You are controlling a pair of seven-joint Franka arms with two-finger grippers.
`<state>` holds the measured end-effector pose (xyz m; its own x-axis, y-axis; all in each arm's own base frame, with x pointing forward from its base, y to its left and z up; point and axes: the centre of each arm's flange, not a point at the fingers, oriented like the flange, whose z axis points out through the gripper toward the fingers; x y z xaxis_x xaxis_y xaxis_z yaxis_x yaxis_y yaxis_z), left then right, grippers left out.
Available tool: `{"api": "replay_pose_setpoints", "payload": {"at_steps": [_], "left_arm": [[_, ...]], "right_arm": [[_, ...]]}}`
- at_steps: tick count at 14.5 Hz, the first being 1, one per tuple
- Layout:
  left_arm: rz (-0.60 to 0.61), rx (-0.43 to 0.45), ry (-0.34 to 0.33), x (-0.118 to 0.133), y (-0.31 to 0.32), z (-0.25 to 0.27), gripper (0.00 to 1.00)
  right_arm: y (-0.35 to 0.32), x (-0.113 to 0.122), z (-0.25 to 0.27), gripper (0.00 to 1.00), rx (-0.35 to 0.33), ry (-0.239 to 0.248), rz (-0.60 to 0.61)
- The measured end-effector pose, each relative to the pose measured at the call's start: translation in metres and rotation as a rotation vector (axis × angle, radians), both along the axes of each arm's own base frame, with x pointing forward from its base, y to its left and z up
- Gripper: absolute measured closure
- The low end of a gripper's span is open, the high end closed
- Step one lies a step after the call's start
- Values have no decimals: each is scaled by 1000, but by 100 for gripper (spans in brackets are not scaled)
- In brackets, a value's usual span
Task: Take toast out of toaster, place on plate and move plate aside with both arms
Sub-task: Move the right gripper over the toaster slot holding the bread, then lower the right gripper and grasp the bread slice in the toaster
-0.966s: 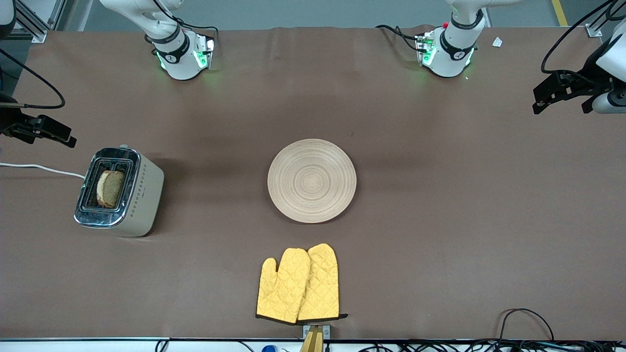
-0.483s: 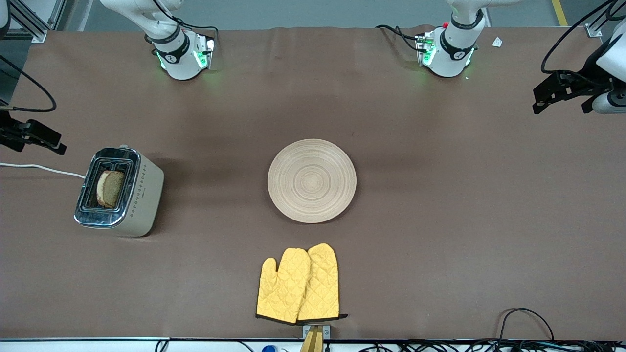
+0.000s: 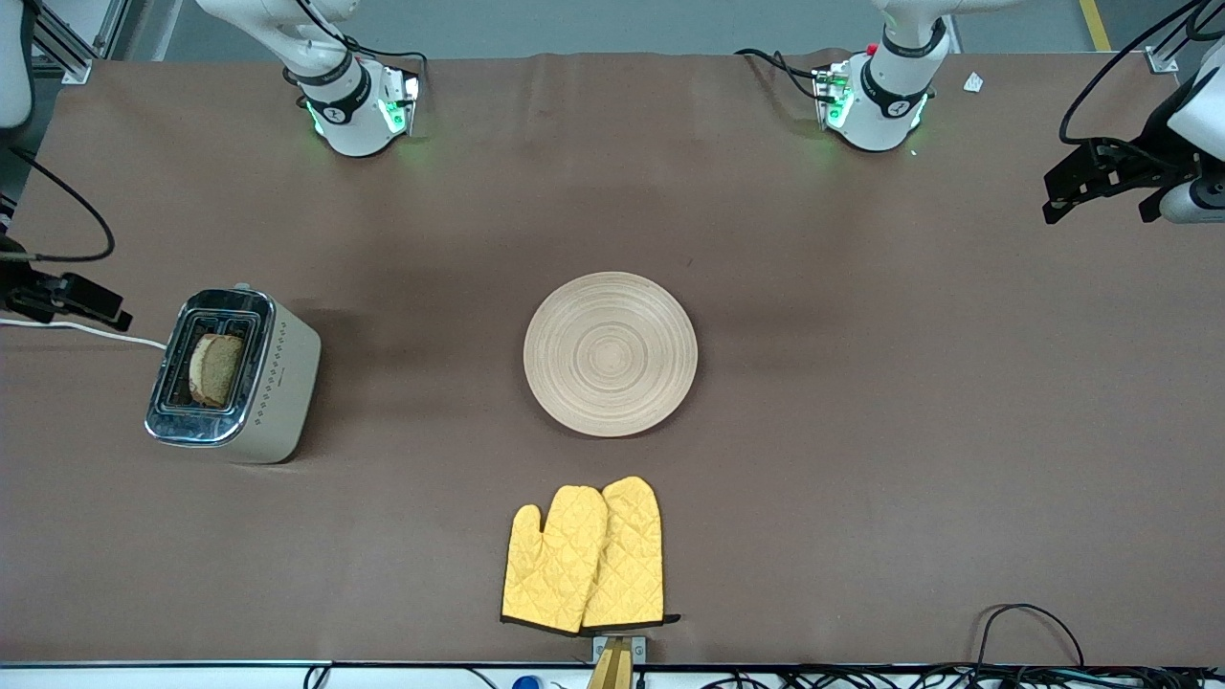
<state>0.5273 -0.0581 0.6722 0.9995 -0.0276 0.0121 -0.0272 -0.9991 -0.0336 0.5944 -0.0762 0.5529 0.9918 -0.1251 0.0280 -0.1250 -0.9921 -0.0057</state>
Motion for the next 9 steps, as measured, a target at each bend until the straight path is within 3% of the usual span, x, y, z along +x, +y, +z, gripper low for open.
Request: {"api": "replay_pose_setpoints", "payload": {"at_steps": [9], "left_arm": [[0, 0, -1, 0, 0, 0, 0]], "right_arm": [[5, 36, -118, 0, -6, 45, 12]]}}
